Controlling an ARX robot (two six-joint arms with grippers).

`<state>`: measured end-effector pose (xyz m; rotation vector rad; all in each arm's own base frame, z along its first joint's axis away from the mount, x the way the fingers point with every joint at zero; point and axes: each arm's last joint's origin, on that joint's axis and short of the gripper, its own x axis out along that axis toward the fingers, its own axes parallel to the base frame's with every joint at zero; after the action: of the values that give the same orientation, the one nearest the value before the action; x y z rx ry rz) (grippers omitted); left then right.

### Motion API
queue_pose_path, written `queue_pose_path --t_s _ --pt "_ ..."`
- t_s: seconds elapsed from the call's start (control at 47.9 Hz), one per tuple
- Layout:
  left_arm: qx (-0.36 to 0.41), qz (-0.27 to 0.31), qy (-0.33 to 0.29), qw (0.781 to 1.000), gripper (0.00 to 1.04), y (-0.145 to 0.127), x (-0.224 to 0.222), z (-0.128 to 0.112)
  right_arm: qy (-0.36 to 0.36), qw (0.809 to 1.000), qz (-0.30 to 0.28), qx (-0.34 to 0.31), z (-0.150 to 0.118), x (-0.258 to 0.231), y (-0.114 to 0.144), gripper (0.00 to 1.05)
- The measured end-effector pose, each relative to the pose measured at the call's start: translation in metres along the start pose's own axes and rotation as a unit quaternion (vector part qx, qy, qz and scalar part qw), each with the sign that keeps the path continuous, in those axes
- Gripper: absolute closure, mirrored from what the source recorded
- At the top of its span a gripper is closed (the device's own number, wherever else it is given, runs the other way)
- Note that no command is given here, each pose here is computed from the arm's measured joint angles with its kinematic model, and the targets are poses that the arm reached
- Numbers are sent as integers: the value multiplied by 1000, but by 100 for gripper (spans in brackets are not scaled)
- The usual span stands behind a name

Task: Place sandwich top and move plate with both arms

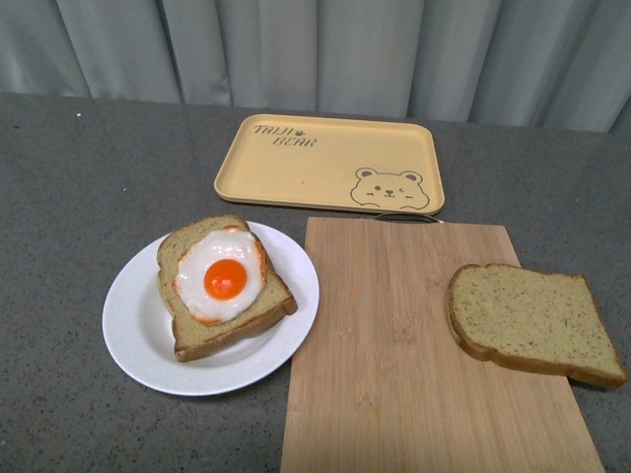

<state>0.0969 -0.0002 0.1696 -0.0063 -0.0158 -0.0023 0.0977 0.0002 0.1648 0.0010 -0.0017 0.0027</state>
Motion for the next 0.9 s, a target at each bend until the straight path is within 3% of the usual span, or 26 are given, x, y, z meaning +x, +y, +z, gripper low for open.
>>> queue_pose_path --t_s 0.146,0.271,0.418,0.585,0.668,0.898 --pt "0 1 0 1000 7 0 0 0 34 986 -128 -101 -1 5 0 9" --pt "0 0 0 1000 7 0 0 0 96 981 -123 -119 -4 24 -10 9" --pt "0 0 0 1000 7 0 0 0 154 981 -102 -60 -3 55 -28 9" --pt "0 0 0 1000 7 0 0 0 237 968 -75 21 -17 83 -44 9" --pt "0 0 0 1000 7 0 0 0 287 952 -49 90 -27 102 -55 9" --pt "0 0 0 1000 7 0 0 0 371 905 19 205 -47 132 -70 9"
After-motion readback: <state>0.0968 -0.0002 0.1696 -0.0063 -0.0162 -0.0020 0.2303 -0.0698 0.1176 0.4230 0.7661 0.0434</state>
